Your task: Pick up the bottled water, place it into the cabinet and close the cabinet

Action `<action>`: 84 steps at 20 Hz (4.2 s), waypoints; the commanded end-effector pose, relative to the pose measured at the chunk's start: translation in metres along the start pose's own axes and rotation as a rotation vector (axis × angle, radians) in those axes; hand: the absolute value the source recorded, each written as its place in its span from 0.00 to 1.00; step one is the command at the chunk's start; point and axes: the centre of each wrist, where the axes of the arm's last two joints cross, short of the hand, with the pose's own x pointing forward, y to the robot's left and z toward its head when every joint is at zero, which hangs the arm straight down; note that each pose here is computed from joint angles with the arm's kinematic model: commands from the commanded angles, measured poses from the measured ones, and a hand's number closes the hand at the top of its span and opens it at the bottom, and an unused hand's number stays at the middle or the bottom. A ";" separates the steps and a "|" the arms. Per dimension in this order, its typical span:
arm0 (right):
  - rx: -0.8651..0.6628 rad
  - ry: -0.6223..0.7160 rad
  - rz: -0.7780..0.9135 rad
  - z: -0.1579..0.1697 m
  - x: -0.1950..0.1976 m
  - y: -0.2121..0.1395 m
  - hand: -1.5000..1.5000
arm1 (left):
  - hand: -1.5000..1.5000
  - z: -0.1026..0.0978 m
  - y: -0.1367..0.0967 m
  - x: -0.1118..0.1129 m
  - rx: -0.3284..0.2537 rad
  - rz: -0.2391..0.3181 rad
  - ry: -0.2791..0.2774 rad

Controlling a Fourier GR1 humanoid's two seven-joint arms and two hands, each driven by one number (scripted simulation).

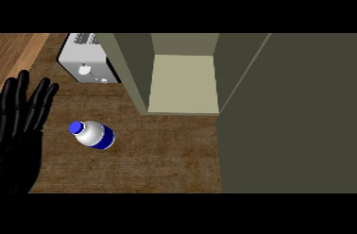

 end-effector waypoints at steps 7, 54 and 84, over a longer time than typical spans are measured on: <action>0.046 0.192 -0.211 0.033 -0.005 0.009 0.00 | 0.00 0.022 0.025 -0.015 0.423 0.035 0.217; 0.080 0.234 -0.220 0.153 0.085 -0.012 0.00 | 0.00 0.096 0.014 -0.163 0.724 -0.029 0.432; 0.095 0.263 -0.237 0.165 0.091 -0.003 0.00 | 1.00 0.125 -0.019 -0.261 0.717 0.313 0.345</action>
